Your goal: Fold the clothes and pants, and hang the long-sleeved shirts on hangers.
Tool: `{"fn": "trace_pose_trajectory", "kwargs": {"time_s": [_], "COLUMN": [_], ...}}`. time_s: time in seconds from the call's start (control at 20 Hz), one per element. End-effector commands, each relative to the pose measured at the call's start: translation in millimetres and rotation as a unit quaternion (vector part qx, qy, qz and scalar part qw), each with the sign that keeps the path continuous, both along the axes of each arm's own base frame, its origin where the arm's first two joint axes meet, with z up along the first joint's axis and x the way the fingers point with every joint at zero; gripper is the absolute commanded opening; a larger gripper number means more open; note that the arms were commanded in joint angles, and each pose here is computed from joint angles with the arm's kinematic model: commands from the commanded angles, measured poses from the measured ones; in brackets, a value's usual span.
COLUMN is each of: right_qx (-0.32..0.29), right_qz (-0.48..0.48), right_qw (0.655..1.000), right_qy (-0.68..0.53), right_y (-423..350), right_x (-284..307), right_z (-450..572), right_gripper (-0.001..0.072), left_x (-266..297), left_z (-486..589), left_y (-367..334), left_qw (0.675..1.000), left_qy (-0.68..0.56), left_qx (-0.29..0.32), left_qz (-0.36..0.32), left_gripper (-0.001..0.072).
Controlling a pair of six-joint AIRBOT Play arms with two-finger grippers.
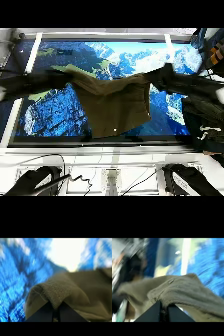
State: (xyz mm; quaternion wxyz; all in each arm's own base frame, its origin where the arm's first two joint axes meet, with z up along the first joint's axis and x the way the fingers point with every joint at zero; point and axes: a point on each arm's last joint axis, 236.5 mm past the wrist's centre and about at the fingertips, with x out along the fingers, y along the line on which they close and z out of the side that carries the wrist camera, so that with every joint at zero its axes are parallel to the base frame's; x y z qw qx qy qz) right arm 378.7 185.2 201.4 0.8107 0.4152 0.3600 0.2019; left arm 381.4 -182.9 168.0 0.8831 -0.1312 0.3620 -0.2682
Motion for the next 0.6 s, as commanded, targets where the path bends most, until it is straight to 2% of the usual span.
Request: {"fn": "trace_pose_trajectory", "kwargs": {"time_s": [0.0, 0.1, 0.2, 0.3, 0.45, 0.55], "right_qx": [-0.013, -0.003, -0.01, -0.032, -0.142, -0.181], "right_qz": [-0.116, -0.147, -0.154, -0.135, -0.034, 0.006], "right_qw": [0.993, 0.988, 0.983, 0.981, 0.97, 0.949], "right_qy": [0.019, 0.056, 0.095, 0.137, 0.197, 0.257], "right_y": [-25.9, -40.3, -57.7, -76.2, -113.5, -134.8], "right_x": [74.3, 95.5, 97.5, 82.8, 36.3, 0.8], "right_z": [-84.6, -119.8, -146.2, -162.5, -189.5, -208.6], "right_gripper": [0.005, 0.0051, 0.005, 0.005, 0.005, 0.005], "left_x": [46.8, 53.8, 50.7, 27.3, -24.2, -49.5], "left_z": [-125.7, -147.9, -151.3, -154.8, -165.0, -170.8], "left_y": [-27.9, -42.2, -45.4, -51.9, -65.1, -79.4], "left_qw": [0.995, 0.989, 0.987, 0.981, 0.957, 0.946], "left_qy": [0.097, 0.142, 0.154, 0.192, 0.28, 0.304], "left_qx": [0.016, -0.027, -0.033, -0.03, -0.021, -0.008], "left_qz": [0.01, 0.02, 0.017, -0.016, -0.076, -0.109], "left_gripper": [0.0021, 0.0021, 0.002, 0.0021, 0.0021, 0.0021]}}
